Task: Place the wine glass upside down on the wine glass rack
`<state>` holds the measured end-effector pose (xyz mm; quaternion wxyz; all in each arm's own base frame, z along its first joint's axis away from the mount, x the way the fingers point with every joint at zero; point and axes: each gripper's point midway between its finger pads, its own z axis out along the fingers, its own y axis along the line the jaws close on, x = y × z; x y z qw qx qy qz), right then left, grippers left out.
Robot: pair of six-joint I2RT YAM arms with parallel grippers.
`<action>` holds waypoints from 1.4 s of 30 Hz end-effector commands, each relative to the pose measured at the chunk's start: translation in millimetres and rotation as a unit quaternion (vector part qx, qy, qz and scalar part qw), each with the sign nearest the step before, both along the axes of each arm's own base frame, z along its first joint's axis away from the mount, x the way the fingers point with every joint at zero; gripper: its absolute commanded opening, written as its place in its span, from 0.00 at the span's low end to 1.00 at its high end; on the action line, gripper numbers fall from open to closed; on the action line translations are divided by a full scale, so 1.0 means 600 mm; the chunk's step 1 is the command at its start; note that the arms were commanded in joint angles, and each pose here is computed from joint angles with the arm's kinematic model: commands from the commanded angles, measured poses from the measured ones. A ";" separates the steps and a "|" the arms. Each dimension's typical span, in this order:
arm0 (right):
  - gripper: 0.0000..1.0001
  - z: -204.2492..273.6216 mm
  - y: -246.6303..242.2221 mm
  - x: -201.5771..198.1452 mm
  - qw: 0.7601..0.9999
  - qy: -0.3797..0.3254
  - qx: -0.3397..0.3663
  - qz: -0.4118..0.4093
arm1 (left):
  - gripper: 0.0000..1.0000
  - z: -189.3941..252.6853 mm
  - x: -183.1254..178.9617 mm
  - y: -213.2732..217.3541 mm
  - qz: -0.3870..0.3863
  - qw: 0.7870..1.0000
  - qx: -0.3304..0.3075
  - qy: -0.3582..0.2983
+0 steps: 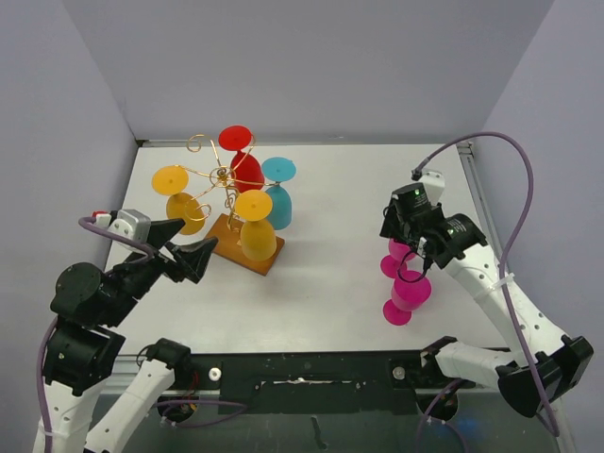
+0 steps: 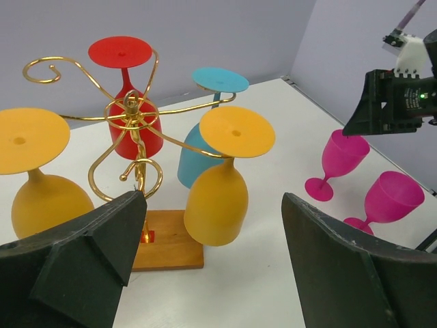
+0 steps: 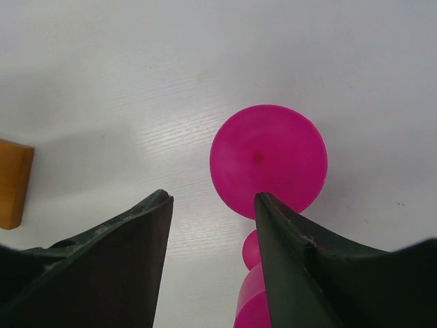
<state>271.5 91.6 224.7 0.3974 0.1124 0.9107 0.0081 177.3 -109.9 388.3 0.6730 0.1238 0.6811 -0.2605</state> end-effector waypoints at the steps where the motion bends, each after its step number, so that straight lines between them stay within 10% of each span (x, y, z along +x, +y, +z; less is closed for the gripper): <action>1: 0.51 -0.021 -0.011 0.021 1.000 0.000 -0.001 -0.013 | 0.79 0.046 0.002 -0.007 -0.009 0.998 0.002 -0.055; 27: 0.09 -0.086 -0.003 0.036 0.998 0.026 -0.030 0.055 | 0.79 0.168 0.064 -0.083 -0.087 0.983 -0.024 -0.160; 42: 0.00 0.065 0.019 0.083 0.987 -0.139 0.012 0.078 | 0.79 0.229 0.089 -0.134 -0.156 0.965 -0.154 -0.143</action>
